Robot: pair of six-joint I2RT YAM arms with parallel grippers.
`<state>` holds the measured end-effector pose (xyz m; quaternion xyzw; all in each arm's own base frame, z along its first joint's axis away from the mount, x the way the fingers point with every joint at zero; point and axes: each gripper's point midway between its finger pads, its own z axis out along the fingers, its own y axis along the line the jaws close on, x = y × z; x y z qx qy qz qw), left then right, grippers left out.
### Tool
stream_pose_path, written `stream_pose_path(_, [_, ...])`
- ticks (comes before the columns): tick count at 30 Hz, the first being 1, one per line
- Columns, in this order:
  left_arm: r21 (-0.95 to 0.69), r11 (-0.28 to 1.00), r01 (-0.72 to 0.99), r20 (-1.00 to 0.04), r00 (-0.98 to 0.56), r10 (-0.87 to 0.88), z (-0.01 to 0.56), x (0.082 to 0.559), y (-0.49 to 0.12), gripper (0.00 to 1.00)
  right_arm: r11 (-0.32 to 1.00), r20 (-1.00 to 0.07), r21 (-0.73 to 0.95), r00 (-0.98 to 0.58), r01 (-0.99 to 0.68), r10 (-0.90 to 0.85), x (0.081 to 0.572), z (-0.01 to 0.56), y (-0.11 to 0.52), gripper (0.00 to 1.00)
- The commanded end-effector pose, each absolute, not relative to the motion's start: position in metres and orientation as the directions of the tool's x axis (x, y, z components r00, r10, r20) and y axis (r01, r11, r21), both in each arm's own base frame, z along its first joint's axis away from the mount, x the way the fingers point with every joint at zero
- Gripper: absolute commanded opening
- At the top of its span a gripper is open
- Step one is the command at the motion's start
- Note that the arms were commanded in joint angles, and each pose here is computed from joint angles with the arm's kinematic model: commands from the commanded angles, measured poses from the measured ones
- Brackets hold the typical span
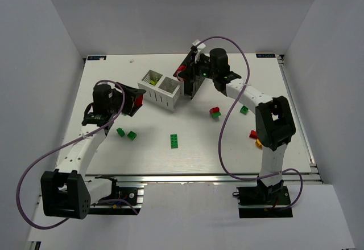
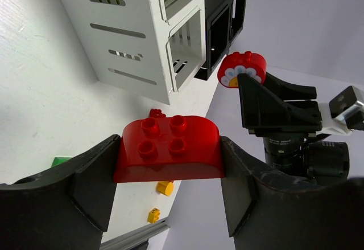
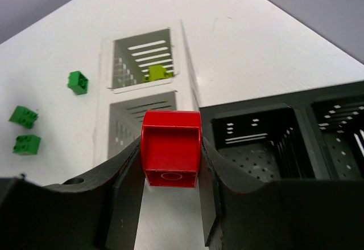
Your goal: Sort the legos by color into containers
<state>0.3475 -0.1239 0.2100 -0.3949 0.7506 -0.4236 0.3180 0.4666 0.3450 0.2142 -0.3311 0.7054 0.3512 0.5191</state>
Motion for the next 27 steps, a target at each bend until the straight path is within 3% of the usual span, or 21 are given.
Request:
stream_pose_path(1, [-0.896, 0.355, -0.265, -0.183, -0.51, -0.841, 0.227, 0.351, -0.13, 0.0, 0.439, -0.987, 0.121, -0.157, -0.89, -0.045, 0.458, 0.252, 0.366, 0.0])
stream_pose_path(5, [-0.89, 0.371, -0.266, -0.191, -0.52, -0.832, 0.225, 0.354, -0.132, 0.0, 0.383, -0.98, 0.146, -0.186, -0.912, -0.068, 0.445, 0.236, 0.383, 0.01])
stream_pose_path(11, [-0.885, 0.394, -0.25, -0.213, -0.535, -0.818, 0.228, 0.356, -0.136, 0.0, 0.362, -0.973, 0.169, -0.213, -0.917, -0.086, 0.439, 0.217, 0.403, 0.11])
stream_pose_path(14, [-0.886, 0.399, -0.235, -0.223, -0.538, -0.813, 0.23, 0.357, -0.138, 0.0, 0.372, -0.969, 0.176, -0.226, -0.911, -0.095, 0.446, 0.211, 0.407, 0.23])
stream_pose_path(15, [-0.887, 0.403, -0.227, -0.231, -0.538, -0.811, 0.231, 0.357, -0.139, 0.0, 0.378, -0.969, 0.175, -0.226, -0.909, -0.095, 0.448, 0.211, 0.408, 0.32])
stream_pose_path(18, [-0.886, 0.417, -0.204, -0.253, -0.542, -0.801, 0.235, 0.358, -0.141, 0.0, 0.388, -0.971, 0.164, -0.217, -0.907, -0.097, 0.453, 0.211, 0.408, 0.49])
stream_pose_path(27, [-0.856, 0.493, -0.156, -0.319, -0.59, -0.742, 0.24, 0.374, -0.157, 0.0, 0.355, -0.982, 0.129, -0.168, -0.926, -0.081, 0.445, 0.236, 0.403, 0.67])
